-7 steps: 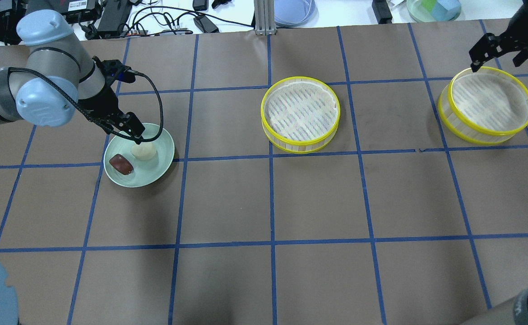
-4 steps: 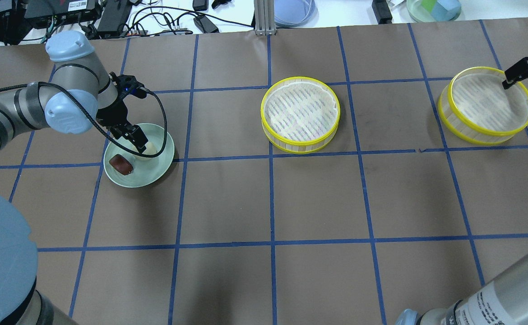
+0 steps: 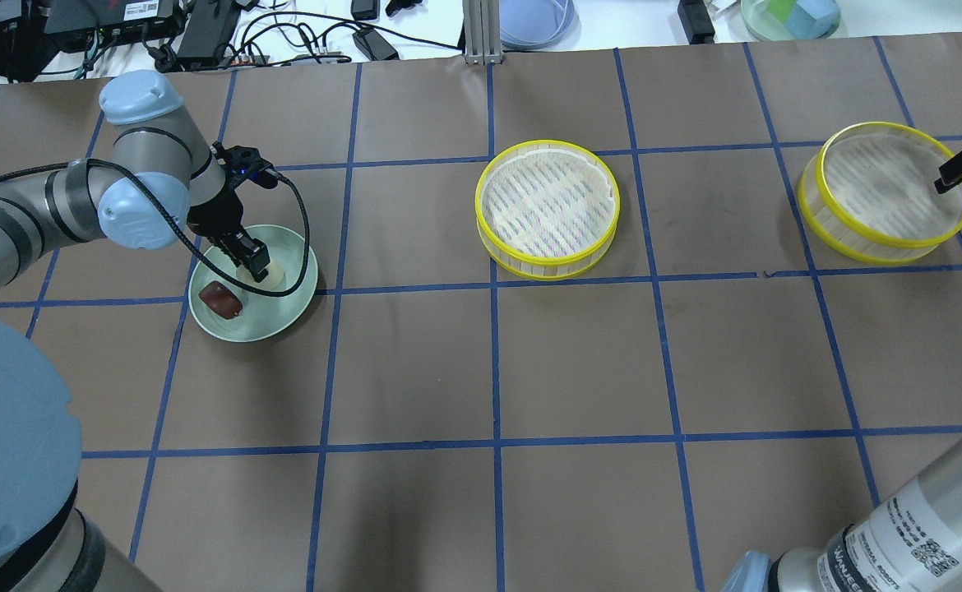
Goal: Stack buns with steamer
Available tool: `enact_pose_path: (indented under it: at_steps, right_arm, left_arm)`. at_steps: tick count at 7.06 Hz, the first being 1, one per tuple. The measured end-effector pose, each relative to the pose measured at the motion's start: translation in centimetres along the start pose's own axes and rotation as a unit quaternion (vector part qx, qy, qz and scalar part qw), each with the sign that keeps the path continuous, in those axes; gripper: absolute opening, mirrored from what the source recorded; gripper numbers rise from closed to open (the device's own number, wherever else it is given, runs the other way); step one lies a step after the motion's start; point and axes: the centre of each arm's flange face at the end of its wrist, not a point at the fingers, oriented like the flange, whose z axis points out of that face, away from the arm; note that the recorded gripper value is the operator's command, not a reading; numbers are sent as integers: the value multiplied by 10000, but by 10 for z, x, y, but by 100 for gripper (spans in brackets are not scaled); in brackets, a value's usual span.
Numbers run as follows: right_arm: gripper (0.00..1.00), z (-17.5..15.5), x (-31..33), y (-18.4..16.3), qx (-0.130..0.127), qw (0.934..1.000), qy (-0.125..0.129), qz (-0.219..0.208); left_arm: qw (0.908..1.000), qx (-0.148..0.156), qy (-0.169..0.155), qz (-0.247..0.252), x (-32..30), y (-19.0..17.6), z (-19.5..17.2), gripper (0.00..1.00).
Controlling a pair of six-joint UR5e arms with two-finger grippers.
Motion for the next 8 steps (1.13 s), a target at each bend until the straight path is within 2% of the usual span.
enact_pose_path:
  at_steps: [2,3,4,5,7,8]
  right_arm:
    - [27,5,4,-3,29,10000,20,-19]
    - [16,5,5,-3,23,10000,15,-25]
    - [9,6,5,-3,2,10000,-2,-47]
    - [0,10,5,-2,-29,10000,-29,-79]
    - [0,15,5,-2,-88,9999,-74,-120]
    - [0,13,6,-2,-97,9998,-62,-132]
  left_arm:
    - [9997,120,-109,-193,-4,-4,-15,0]
    - [9981,249,-230,-511,-4,-6,-35,0]
    - [9926,469,-292,-1080,1,-8,-58,0]
    - [9807,755,-263,-1782,8,-13,-85,0]
    - [9443,1190,-172,-3062,35,-35,-129,0]
    - [9222,1361,-29,-3619,60,-55,-141,0]
